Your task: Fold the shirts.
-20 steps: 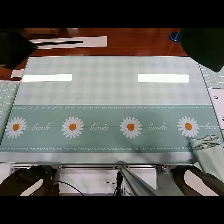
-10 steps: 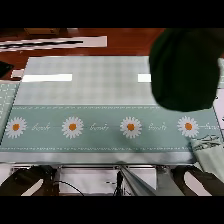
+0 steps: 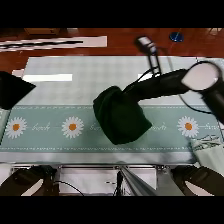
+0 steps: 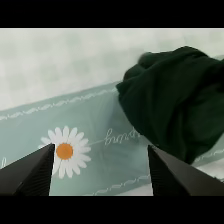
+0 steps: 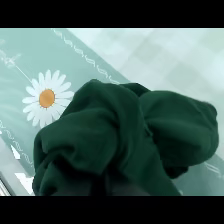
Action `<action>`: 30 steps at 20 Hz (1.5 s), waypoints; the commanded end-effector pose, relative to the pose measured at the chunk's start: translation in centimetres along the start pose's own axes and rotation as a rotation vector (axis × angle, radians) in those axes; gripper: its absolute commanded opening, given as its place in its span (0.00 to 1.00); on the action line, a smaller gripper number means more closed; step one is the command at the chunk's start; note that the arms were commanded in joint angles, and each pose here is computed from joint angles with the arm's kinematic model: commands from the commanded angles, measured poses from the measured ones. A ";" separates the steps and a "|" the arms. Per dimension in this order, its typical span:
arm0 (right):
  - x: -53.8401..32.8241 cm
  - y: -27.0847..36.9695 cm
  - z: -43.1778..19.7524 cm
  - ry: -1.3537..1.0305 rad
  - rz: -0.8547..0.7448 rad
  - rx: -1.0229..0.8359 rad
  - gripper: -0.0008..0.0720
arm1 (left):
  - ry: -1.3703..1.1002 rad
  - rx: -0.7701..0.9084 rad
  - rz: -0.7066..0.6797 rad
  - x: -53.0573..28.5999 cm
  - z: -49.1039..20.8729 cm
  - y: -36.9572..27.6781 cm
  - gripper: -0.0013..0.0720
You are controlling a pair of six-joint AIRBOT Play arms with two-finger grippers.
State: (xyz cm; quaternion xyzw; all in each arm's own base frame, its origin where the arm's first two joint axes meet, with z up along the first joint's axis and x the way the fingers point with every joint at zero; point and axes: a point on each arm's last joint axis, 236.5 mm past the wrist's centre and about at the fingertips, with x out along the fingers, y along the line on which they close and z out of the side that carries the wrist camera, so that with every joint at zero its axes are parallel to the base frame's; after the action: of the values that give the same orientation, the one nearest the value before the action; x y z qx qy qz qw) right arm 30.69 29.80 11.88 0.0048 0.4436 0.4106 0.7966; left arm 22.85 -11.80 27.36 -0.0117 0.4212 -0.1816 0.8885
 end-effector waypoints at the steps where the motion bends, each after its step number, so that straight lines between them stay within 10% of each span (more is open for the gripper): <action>1: 4.6 -0.3 -0.8 0.022 -0.025 -0.006 0.50 | 0.090 0.006 0.013 2.6 -2.1 0.5 0.98; 8: -10.2 -10.2 2.9 -0.143 -0.376 -0.025 0.61 | 0.265 0.111 0.120 8.8 -7.0 4.1 0.99; 13: -22.0 -21.9 -7.8 0.139 -0.822 0.191 0.61 | 0.290 0.081 0.050 16.3 -10.8 3.6 0.99; 30: -10.3 -20.1 -19.3 0.155 -0.305 0.601 0.66 | 0.402 -0.410 -0.381 27.3 -13.9 7.1 0.85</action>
State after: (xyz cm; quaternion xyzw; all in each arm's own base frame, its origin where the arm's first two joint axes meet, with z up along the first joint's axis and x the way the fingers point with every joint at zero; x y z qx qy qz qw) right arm 27.23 2.05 0.39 0.1255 0.6046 0.1262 0.7764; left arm 30.59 -13.01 -2.04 -0.2020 0.5940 -0.2294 0.7442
